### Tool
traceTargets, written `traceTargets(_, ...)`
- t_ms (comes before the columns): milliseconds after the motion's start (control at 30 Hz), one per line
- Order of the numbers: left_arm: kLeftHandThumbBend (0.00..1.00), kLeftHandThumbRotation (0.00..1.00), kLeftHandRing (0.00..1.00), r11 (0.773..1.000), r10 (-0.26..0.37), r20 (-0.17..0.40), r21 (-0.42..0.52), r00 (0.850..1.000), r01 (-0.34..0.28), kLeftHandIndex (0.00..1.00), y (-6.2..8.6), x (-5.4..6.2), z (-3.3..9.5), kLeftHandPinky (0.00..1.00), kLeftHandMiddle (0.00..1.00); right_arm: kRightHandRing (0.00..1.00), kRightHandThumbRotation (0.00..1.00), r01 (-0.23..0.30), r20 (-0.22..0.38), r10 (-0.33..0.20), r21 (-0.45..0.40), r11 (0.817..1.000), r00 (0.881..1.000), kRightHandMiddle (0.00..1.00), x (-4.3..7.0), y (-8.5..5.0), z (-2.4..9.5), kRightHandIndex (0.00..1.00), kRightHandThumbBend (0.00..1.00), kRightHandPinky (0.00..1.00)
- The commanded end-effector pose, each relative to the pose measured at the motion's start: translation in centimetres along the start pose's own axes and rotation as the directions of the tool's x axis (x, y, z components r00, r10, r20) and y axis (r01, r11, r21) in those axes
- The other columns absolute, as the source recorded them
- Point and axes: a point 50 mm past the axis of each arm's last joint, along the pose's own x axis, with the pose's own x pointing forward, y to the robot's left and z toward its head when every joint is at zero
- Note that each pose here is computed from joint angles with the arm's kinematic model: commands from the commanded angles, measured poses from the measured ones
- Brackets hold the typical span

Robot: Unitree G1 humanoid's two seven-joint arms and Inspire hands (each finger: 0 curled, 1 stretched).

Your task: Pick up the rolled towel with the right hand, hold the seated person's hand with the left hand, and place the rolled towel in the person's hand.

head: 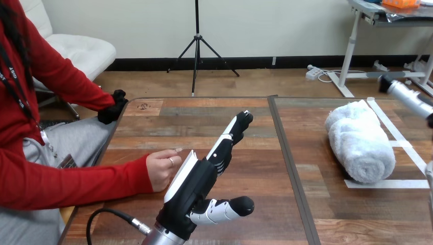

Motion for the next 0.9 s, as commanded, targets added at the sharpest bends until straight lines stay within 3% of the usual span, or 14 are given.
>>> traceTargets(0,1.00,0.77,1.00,1.000,0.017,0.065,0.014,0.998,-0.018,1.00,0.6,1.3,0.6,1.00,1.00,1.00,0.63,0.020,0.038,-0.019,-0.034,0.999,0.999,1.00,2.4,-1.4,4.2,1.00,1.00,0.93)
traceTargets(167,1.00,0.77,1.00,1.000,0.016,0.065,0.009,0.998,-0.017,1.00,0.5,1.2,0.7,1.00,1.00,1.00,0.62,0.015,0.004,-0.015,-0.035,0.999,1.000,1.00,2.7,-1.0,3.8,1.00,1.00,0.92)
traceTargets(300,1.00,0.77,1.00,1.000,0.017,0.070,0.018,0.997,-0.018,1.00,0.5,1.1,0.7,1.00,1.00,1.00,0.63,-0.018,-0.047,0.016,-0.055,0.998,0.999,1.00,2.9,-0.4,3.4,1.00,1.00,0.92)
traceTargets(867,1.00,0.76,1.00,1.000,0.022,0.060,0.008,0.998,-0.023,1.00,0.5,0.8,0.6,1.00,1.00,1.00,0.64,-0.078,-0.110,0.068,-0.094,0.992,0.992,1.00,2.7,1.2,2.0,1.00,1.00,0.89)
